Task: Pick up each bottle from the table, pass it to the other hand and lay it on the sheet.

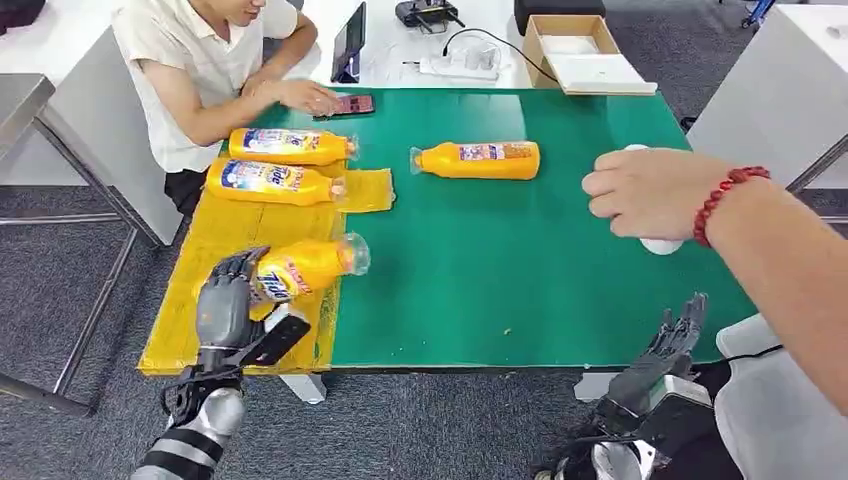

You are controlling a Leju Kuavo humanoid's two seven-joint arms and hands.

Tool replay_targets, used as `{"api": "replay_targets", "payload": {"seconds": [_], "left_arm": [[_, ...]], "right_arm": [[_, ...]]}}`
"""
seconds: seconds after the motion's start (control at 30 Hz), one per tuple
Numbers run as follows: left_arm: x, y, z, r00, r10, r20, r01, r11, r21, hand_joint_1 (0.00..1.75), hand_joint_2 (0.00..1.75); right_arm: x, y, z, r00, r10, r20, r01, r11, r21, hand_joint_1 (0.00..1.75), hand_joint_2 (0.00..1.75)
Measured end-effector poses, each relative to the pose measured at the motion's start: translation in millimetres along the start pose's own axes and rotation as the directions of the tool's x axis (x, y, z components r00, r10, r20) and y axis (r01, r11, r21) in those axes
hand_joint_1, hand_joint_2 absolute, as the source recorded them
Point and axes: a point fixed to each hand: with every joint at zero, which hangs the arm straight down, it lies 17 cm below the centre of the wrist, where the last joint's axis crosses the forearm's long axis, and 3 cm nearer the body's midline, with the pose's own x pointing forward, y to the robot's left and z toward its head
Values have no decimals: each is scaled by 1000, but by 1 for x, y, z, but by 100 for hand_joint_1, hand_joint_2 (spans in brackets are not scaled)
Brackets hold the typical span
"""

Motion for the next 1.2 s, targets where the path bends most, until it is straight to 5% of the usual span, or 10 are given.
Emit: {"api": "replay_targets", "payload": {"seconds": [0.37, 0.4, 0.43, 0.47, 0.53, 0.7, 1.2], "left_arm": [[-30, -83, -14, 972, -232, -30, 210, 921, -327, 175, 175], [-33, -87, -15, 969, -244, -41, 215, 911, -353, 140, 175], [-36, -89, -18, 965, -256, -49, 220, 902, -372, 68, 175], [-39, -91, -19, 962, -266, -57, 223, 893, -391, 28, 175], [-43, -94, -23, 959, -274, -71, 219, 878, -425, 0, 175], [-45, -101, -27, 973, -207, -101, 134, 867, -480, 0, 175], [-29, -105, -25, 989, -146, 3, 128, 860, -494, 0, 175]], "right_arm": [[-33, 68, 22, 992, -65, -104, 80, 987, 141, 0, 0], [-36, 76, 25, 991, -71, -117, 89, 984, 157, 0, 0], [-39, 82, 27, 989, -74, -126, 95, 981, 170, 0, 0], [-41, 88, 30, 988, -77, -136, 102, 978, 183, 0, 0], [-46, 96, 35, 985, -82, -154, 112, 973, 200, 0, 0], [-59, 107, 45, 977, -84, -197, 129, 966, 224, 0, 0], [-80, 105, 59, 965, -58, -255, 120, 965, 233, 0, 0]]}}
